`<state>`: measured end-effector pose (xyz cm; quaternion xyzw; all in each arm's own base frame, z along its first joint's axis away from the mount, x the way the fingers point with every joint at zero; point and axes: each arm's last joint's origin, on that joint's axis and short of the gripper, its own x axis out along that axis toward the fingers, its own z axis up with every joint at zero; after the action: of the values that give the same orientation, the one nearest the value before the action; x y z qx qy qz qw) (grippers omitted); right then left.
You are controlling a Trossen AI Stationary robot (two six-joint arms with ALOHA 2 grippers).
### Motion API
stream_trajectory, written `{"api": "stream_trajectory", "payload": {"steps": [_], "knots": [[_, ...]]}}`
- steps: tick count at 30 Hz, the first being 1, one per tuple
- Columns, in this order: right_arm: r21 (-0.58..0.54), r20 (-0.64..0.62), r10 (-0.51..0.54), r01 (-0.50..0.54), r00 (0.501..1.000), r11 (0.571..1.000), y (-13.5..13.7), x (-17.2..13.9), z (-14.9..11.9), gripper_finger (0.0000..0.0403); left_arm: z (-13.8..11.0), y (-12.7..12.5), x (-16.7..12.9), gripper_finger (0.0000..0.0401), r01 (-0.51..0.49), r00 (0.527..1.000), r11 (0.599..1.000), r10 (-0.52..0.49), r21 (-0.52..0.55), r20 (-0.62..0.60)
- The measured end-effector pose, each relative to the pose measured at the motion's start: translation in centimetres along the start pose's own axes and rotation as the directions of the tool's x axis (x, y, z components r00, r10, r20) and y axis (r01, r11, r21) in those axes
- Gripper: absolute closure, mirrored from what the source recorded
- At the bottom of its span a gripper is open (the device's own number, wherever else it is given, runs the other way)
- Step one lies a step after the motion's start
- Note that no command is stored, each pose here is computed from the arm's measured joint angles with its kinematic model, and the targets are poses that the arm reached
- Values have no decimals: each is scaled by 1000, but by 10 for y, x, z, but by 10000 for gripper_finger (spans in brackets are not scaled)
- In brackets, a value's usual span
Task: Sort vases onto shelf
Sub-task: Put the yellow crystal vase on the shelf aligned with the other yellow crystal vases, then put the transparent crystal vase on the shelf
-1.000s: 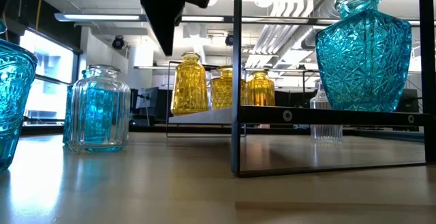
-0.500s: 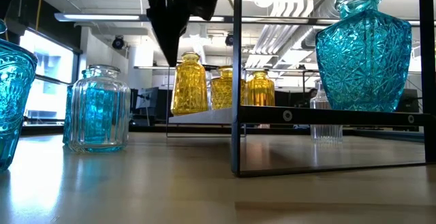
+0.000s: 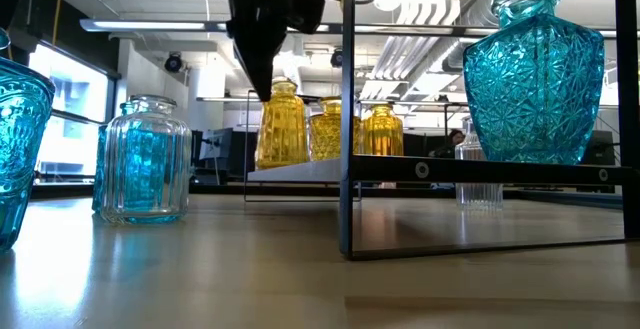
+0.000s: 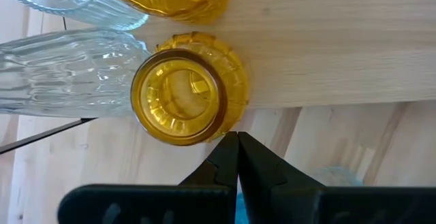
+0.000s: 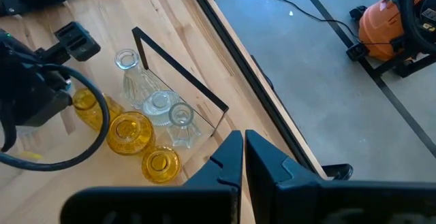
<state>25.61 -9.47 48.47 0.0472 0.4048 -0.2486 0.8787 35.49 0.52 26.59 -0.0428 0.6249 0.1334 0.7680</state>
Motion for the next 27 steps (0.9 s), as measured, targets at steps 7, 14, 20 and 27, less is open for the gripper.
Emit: {"api": "stream_trajectory", "payload": {"steps": [7,14,20,27], "knots": [[0,0,0,0,1000,1000,0,0,0,403,0,2,0,401,-1,1000,1000,1,-2,0],[0,0,0,0,1000,1000,0,0,0,403,1,5,1,401,-20,1000,1000,20,-12,4],[1,0,0,0,1000,1000,0,0,0,403,3,12,2,401,-44,999,999,44,-28,5],[2,-1,1,-1,1000,1000,0,0,0,403,0,9,1,401,-13,1000,999,12,-44,-22]]}}
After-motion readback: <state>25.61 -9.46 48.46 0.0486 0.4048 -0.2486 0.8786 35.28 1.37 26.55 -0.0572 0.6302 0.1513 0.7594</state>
